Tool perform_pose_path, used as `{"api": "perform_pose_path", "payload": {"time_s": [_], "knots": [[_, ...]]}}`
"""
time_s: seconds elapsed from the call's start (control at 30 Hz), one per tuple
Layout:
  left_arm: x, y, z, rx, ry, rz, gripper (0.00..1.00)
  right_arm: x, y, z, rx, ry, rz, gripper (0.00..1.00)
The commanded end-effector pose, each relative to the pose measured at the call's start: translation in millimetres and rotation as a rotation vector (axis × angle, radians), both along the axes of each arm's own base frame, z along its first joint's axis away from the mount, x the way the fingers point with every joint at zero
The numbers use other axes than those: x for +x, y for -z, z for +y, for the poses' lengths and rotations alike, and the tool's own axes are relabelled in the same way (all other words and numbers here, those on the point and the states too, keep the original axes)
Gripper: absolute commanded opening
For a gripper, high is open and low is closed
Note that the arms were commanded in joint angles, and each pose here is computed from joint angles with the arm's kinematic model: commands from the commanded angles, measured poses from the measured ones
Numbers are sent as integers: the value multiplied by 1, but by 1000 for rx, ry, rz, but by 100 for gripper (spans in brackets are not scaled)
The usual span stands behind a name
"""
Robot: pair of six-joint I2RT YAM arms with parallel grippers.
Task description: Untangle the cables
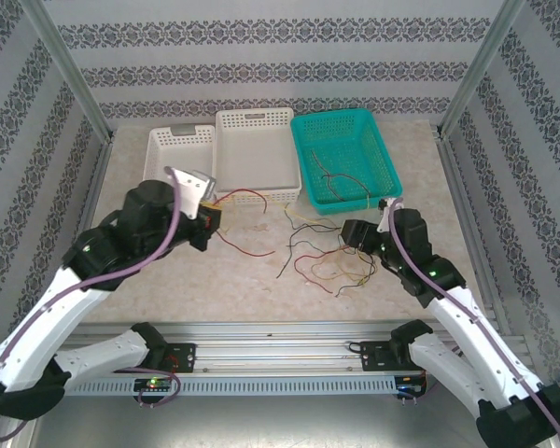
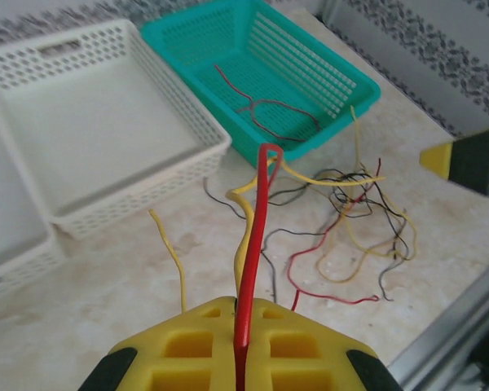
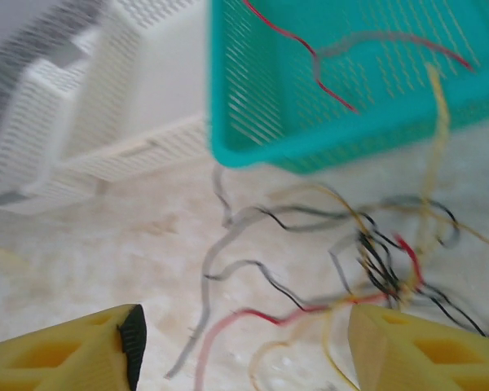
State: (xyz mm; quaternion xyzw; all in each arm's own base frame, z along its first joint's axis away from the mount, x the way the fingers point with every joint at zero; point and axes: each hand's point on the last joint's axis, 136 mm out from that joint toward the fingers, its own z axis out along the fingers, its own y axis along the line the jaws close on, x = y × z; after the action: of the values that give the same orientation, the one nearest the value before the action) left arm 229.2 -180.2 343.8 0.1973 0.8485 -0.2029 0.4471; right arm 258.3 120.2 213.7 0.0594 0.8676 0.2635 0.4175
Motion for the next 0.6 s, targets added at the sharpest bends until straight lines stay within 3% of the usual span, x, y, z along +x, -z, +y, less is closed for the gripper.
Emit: {"api": "perform_pose_path", "payload": {"time_s": [0.0, 0.27, 0.4, 0.57], "knots": [[7, -20, -27, -142, 68, -21, 0, -4, -46, 20, 40, -102, -124, 69], [17, -14, -61, -274, 135, 35, 0, -33, -68, 99, 270, -469, -196, 71], [18, -9, -72, -337, 153, 66, 0, -43, -55, 122, 171, -528, -235, 72], [15, -5, -81, -400, 181, 109, 0, -30, -39, 123, 94, -465, -213, 72]]}}
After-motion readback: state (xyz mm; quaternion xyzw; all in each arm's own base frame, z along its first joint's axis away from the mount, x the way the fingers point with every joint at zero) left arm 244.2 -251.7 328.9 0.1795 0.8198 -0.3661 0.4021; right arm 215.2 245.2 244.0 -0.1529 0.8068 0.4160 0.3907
